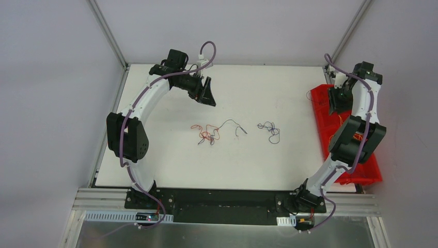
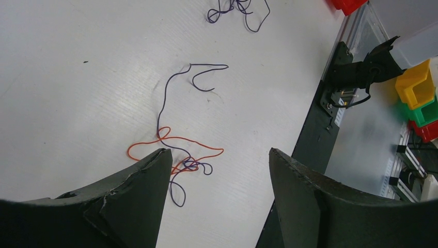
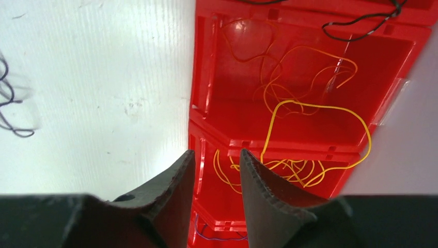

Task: Untangle the cables

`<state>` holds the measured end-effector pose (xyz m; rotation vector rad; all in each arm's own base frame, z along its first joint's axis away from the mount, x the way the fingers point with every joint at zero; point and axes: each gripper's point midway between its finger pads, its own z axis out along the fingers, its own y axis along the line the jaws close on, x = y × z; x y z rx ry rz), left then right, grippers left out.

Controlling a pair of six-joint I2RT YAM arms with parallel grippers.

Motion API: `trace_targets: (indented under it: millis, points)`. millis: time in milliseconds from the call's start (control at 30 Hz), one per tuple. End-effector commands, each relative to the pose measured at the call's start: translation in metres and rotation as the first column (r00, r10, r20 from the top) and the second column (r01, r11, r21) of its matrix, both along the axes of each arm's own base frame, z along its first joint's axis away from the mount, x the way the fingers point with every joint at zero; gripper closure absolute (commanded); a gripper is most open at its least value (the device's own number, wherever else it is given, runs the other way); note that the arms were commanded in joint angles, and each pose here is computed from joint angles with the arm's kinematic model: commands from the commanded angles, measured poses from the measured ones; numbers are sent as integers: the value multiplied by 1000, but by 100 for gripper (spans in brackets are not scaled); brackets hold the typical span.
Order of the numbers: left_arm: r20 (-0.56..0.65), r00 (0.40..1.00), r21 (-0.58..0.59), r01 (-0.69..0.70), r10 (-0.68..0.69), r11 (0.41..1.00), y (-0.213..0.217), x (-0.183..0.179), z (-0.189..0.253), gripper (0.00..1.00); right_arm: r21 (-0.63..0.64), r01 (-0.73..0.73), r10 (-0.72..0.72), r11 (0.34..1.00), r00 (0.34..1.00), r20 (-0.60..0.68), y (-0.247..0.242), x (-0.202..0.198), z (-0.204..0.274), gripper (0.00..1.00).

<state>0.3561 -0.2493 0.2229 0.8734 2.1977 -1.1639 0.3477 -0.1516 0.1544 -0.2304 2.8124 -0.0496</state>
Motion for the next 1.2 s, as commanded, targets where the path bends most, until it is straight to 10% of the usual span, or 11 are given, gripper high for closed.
trace_targets:
  millis: [0, 467, 667, 1167]
  points:
    - [26, 1000, 1, 10, -10, 1000, -2, 2, 9, 29, -67, 107, -106, 992, 994, 19, -19, 12, -8, 60]
    - [23, 1000, 17, 7, -8, 1000, 2, 4, 4, 30, -212, 114, -120, 971, 993, -17, -48, 11, -34, 62]
    - [24, 1000, 22, 5, -6, 1000, 5, 3, 4, 30, -223, 78, -91, 972, 995, -49, -47, -9, -26, 100]
    - [-10, 1000, 12, 9, -9, 1000, 5, 2, -3, 30, -304, 144, -161, 942, 986, -31, -32, -111, -5, 100]
